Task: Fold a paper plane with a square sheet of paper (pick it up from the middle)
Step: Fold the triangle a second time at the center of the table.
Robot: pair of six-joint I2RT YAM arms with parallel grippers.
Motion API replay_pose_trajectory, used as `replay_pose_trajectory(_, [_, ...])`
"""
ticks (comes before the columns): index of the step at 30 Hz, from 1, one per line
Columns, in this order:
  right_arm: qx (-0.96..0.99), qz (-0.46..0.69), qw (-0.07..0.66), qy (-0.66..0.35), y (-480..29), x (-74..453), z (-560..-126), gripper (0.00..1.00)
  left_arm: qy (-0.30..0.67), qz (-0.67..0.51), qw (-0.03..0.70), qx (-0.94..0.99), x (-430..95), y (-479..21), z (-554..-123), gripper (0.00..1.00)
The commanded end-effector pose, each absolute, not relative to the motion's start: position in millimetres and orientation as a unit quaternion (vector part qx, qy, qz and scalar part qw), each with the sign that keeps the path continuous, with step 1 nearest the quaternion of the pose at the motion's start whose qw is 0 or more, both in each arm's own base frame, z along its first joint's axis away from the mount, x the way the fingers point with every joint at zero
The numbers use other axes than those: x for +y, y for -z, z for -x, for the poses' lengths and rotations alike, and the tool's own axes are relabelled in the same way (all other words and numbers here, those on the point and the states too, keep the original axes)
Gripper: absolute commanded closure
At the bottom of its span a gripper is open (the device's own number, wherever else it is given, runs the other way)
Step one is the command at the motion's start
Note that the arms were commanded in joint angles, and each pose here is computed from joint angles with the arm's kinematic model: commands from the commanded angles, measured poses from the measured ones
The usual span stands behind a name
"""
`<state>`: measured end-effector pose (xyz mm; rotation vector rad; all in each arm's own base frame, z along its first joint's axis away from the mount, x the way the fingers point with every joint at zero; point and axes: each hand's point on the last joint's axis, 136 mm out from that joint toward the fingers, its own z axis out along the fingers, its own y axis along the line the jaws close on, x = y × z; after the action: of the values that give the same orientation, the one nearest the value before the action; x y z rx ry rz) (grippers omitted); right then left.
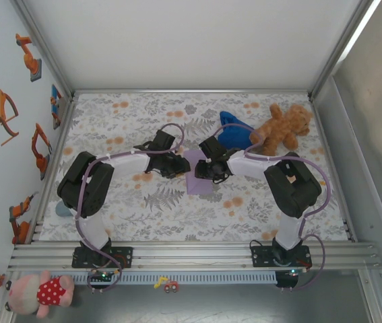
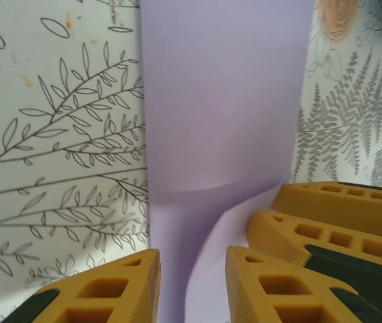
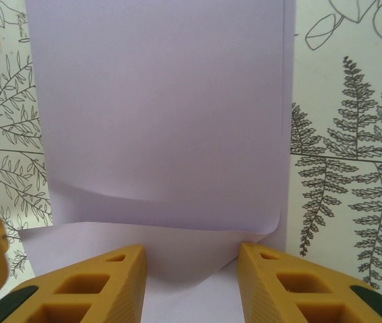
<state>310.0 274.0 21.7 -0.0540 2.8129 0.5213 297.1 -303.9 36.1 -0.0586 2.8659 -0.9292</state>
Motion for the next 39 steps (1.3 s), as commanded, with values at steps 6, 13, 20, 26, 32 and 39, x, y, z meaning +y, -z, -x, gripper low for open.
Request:
replay_pose_trajectory(6, [0.981,0.008,0.114,-0.153,-3.5,263.0,-297.7,0.6,0.342,-0.018,0.053,0.938,-320.4,-34.3,-302.5,0.72])
replay_pose_trajectory(13, [0.982,0.007,0.115,-0.153,-3.3,262.9,-297.9,0.6,0.333,-0.022,0.054,0.941,-317.8,-29.8,-303.2,0.83])
replay_pose_trajectory(20, [0.984,0.008,0.112,-0.14,-0.6,257.6,-295.9,0.58,0.299,-0.018,0.061,0.952,-303.9,-20.3,-306.2,0.92])
replay_pose_trajectory(26, [0.985,0.01,0.111,-0.13,1.6,254.3,-295.4,0.58,0.293,-0.013,0.061,0.954,-301.3,-15.9,-306.6,0.92])
replay_pose_trajectory(32, [0.987,0.012,0.103,-0.124,6.5,253.4,-293.6,0.58,0.296,-0.012,0.059,0.953,-302.7,-14.4,-307.1,0.92])
replay_pose_trajectory(39, [0.989,0.012,0.095,-0.111,13.2,249.2,-291.4,0.6,0.296,-0.013,0.055,0.954,-303.5,-11.0,-306.7,0.91])
